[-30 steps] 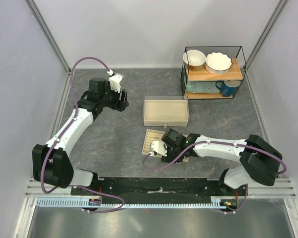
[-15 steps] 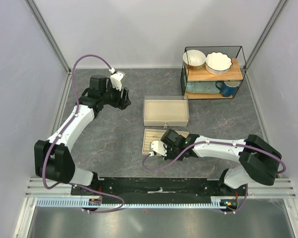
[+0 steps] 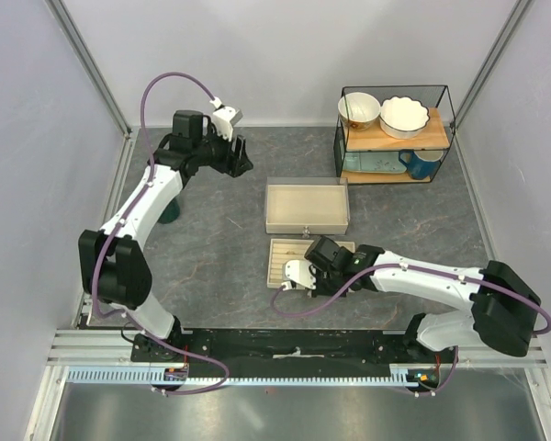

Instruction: Organize the mixed jewelry

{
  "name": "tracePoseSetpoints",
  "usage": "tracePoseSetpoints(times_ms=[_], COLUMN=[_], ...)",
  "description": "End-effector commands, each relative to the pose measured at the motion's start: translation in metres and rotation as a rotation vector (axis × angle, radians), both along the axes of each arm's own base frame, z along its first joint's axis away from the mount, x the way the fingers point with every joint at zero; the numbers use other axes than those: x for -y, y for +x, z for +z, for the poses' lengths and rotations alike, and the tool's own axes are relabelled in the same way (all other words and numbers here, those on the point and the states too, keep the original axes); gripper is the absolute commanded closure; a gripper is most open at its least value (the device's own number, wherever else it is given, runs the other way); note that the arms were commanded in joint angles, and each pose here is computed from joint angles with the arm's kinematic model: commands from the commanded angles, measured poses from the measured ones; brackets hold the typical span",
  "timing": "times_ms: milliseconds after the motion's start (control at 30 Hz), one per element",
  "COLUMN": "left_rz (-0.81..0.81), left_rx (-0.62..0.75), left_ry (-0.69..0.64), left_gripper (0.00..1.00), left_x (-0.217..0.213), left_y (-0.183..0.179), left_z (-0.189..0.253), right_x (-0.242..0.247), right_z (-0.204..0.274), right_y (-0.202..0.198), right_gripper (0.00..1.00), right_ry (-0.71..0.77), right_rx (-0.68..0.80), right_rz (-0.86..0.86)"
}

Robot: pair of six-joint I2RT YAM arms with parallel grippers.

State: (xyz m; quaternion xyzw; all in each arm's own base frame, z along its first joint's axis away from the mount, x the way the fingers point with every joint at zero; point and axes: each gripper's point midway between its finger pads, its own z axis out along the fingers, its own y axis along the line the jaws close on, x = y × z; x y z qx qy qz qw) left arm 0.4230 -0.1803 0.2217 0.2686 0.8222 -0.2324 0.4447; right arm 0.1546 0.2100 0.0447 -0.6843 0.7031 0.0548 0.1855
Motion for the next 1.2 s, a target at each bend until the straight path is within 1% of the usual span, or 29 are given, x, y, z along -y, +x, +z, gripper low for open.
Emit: tracePoseSetpoints(times_ms=[0, 100, 133, 200, 233, 267, 367, 400, 467, 500, 600, 633, 700, 733, 800, 833, 1167], left_rz=[-0.057, -0.073, -0.077, -0.089, -0.096, -0.103, -0.138, -0.147, -0.171, -0.179, -0.203, -0.213, -0.222, -0.237, -0.246, -0.257, -0.310], left_rx=[0.030, 0.027, 0.049, 0.034, 0.048, 0.037, 0.039, 0.020, 0.026, 0.007, 0.022, 0.005, 0.010, -0.005, -0.012, -0.024, -0.025], left_ry=[-0.052, -0.061, -0.067, -0.068, -0.077, -0.078, -0.087, -0.084, -0.070, -0.063, -0.040, -0.029, -0.026, -0.018, -0.012, -0.009, 0.006], left_gripper=[0.32, 0.32, 0.32, 0.32, 0.32, 0.32, 0.32, 0.32, 0.32, 0.32, 0.31, 0.31, 0.31, 0.31, 0.31, 0.31, 0.30], left_x=[0.015, 0.021, 0.023, 0.027, 0.030, 0.032, 0.039, 0.041, 0.046, 0.049, 0.056, 0.060, 0.064, 0.069, 0.073, 0.077, 0.106], left_y=[0.012, 0.022, 0.027, 0.032, 0.036, 0.039, 0.044, 0.048, 0.051, 0.054, 0.058, 0.059, 0.062, 0.063, 0.065, 0.066, 0.067], left_z=[0.027, 0.032, 0.042, 0.038, 0.046, 0.042, 0.048, 0.040, 0.044, 0.035, 0.041, 0.031, 0.032, 0.023, 0.020, 0.013, -0.002], right_x=[-0.020, -0.024, -0.024, -0.026, -0.027, -0.028, -0.030, -0.032, -0.032, -0.033, -0.035, -0.035, -0.036, -0.035, -0.035, -0.036, -0.034], right_z=[0.035, 0.043, 0.045, 0.049, 0.051, 0.053, 0.057, 0.059, 0.059, 0.061, 0.063, 0.063, 0.063, 0.063, 0.063, 0.063, 0.059], right_y=[0.003, 0.000, 0.000, 0.002, 0.002, 0.004, 0.007, 0.009, 0.012, 0.014, 0.020, 0.022, 0.023, 0.027, 0.030, 0.031, 0.041], right_gripper=[1.00, 1.00, 1.00, 1.00, 1.00, 1.00, 1.00, 1.00, 1.00, 1.00, 1.00, 1.00, 1.00, 1.00, 1.00, 1.00, 1.00], right_ry=[0.101, 0.113, 0.114, 0.123, 0.123, 0.125, 0.128, 0.133, 0.129, 0.133, 0.128, 0.125, 0.125, 0.115, 0.109, 0.108, 0.086], right_rx=[0.027, 0.027, 0.028, 0.041, 0.050, 0.058, 0.076, 0.086, 0.098, 0.106, 0.133, 0.139, 0.145, 0.157, 0.173, 0.175, 0.211], right_rz=[0.050, 0.071, 0.076, 0.083, 0.091, 0.092, 0.097, 0.097, 0.099, 0.096, 0.092, 0.087, 0.086, 0.076, 0.075, 0.073, 0.063])
